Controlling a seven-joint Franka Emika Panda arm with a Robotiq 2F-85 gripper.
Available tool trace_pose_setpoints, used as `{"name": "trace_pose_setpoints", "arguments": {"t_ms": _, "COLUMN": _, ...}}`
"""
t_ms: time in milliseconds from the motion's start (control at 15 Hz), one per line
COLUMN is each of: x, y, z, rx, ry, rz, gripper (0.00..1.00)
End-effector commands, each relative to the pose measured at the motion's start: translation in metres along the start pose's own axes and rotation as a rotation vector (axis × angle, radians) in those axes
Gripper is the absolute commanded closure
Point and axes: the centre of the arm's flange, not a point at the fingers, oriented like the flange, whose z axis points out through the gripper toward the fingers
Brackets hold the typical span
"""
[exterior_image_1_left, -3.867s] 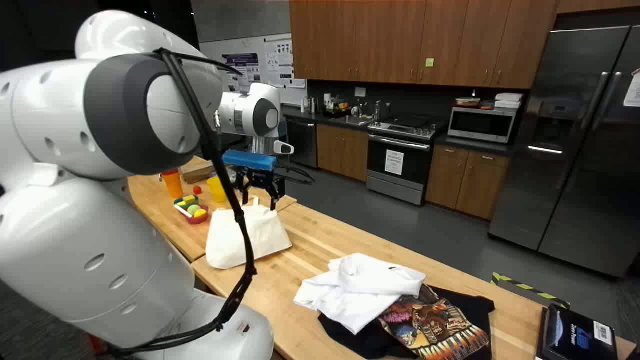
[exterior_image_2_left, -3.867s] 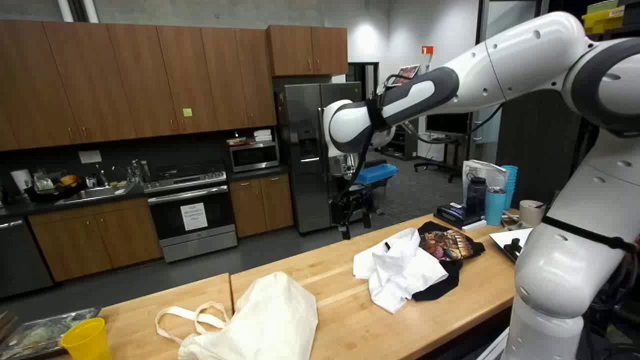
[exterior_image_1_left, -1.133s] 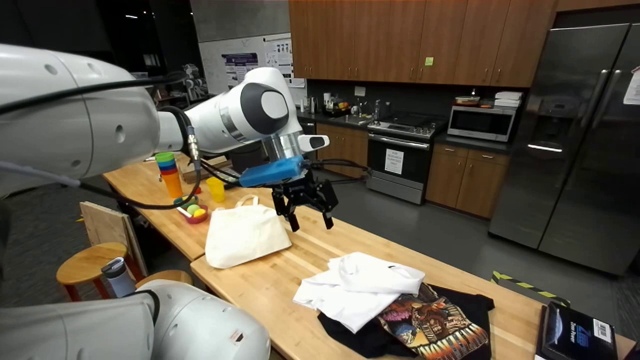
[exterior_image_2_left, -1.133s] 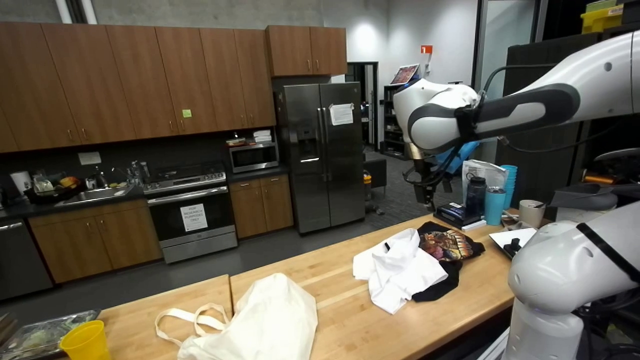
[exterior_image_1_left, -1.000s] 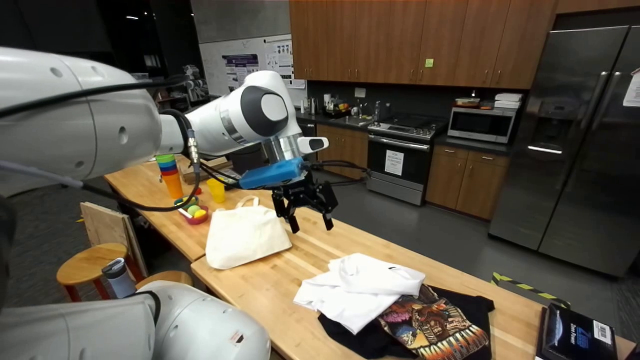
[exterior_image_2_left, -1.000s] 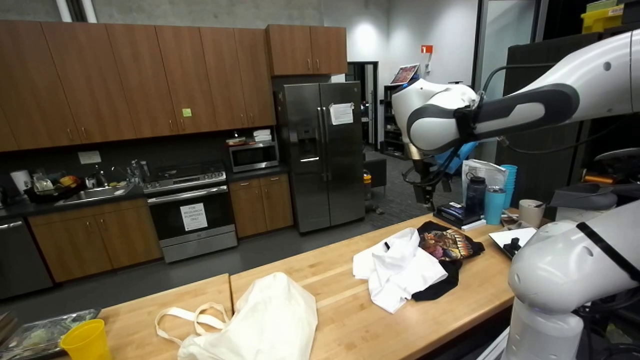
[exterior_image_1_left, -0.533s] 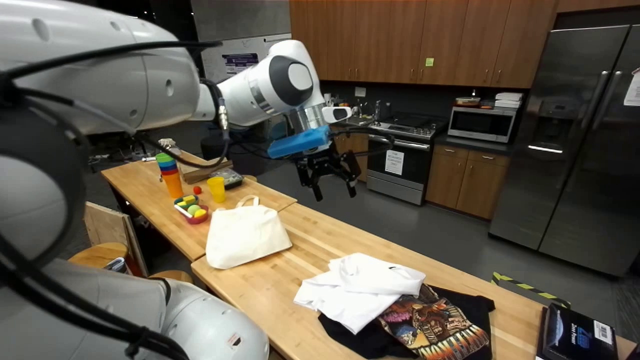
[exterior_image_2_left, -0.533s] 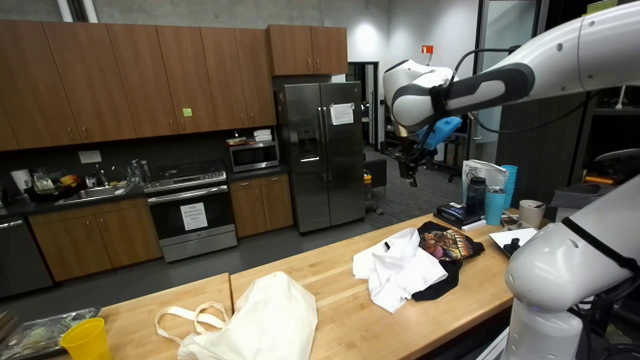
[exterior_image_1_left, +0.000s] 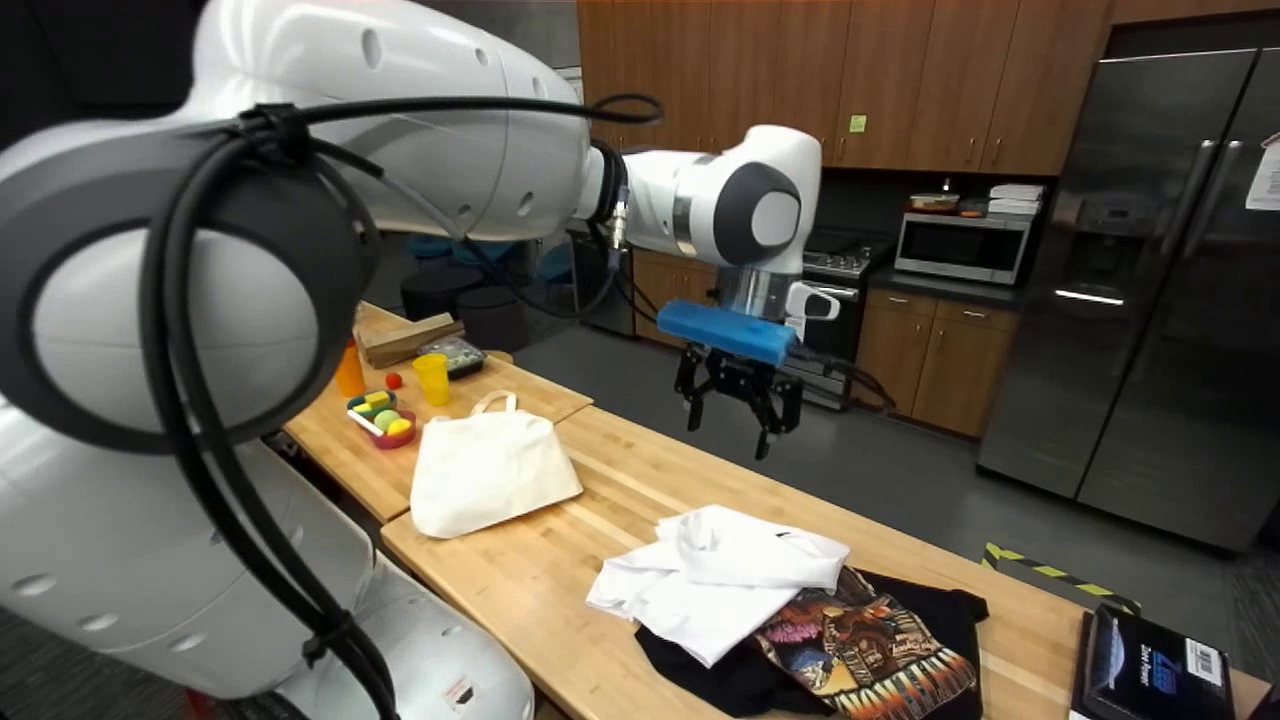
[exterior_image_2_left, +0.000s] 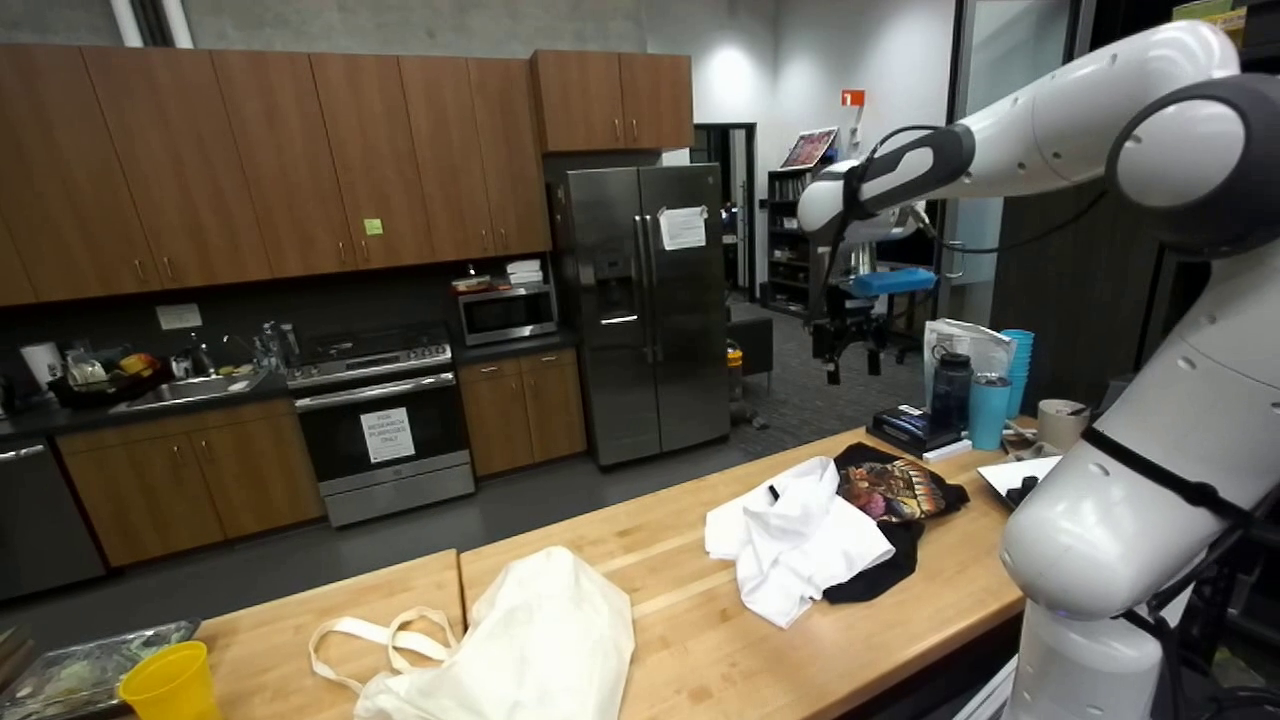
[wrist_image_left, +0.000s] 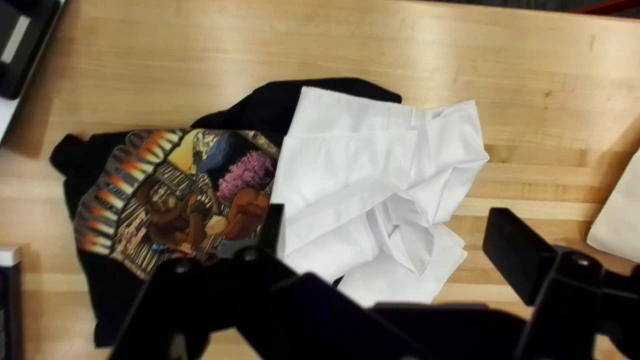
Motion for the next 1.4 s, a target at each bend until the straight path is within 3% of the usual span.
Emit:
{"name": "trace_pose_setpoints", "arguments": {"t_ms": 0, "x": 0.008, "y": 0.011, "z": 0.059, "rx": 0.061, "ry": -0.131, "rz": 0.004, "gripper": 0.0}}
{"name": "trace_pose_setpoints", "arguments": {"t_ms": 200, "x": 0.018, "y": 0.004, "z": 0.104, "rx": -0.005, "ry": -0.219, "rz": 0.005, "gripper": 0.0}}
{"name": "trace_pose_setpoints", "arguments": {"t_ms": 333, "x": 0.033, "y": -0.001, "z": 0.135, "rx": -0.144, "ry": -0.257, "rz": 0.031, "gripper": 0.0}}
{"name": "trace_pose_setpoints", "arguments": {"t_ms": 400, "x": 0.042, "y": -0.003, "z": 0.147, "rx": -0.172, "ry": -0.271, "rz": 0.038, "gripper": 0.0}}
{"name": "trace_pose_setpoints", "arguments": {"t_ms": 667, "x": 0.073, "y": -0.01, "z": 0.183, "rx": -0.252, "ry": -0.267, "rz": 0.138, "gripper": 0.0}}
{"name": "trace_pose_setpoints", "arguments": {"t_ms": 867, "x": 0.081, "y": -0.018, "z": 0.204, "rx": -0.295, "ry": -0.188, "rz": 0.248, "gripper": 0.0}}
{"name": "trace_pose_setpoints", "arguments": {"t_ms": 1200, "x": 0.085, "y": -0.043, "z": 0.203, "rx": -0.48, "ry": 0.046, "rz": 0.3, "gripper": 0.0}}
{"name": "trace_pose_setpoints", "arguments": {"t_ms": 1333, "x": 0.079, "y": -0.065, "z": 0.19, "rx": -0.502, "ry": 0.033, "rz": 0.33, "gripper": 0.0}}
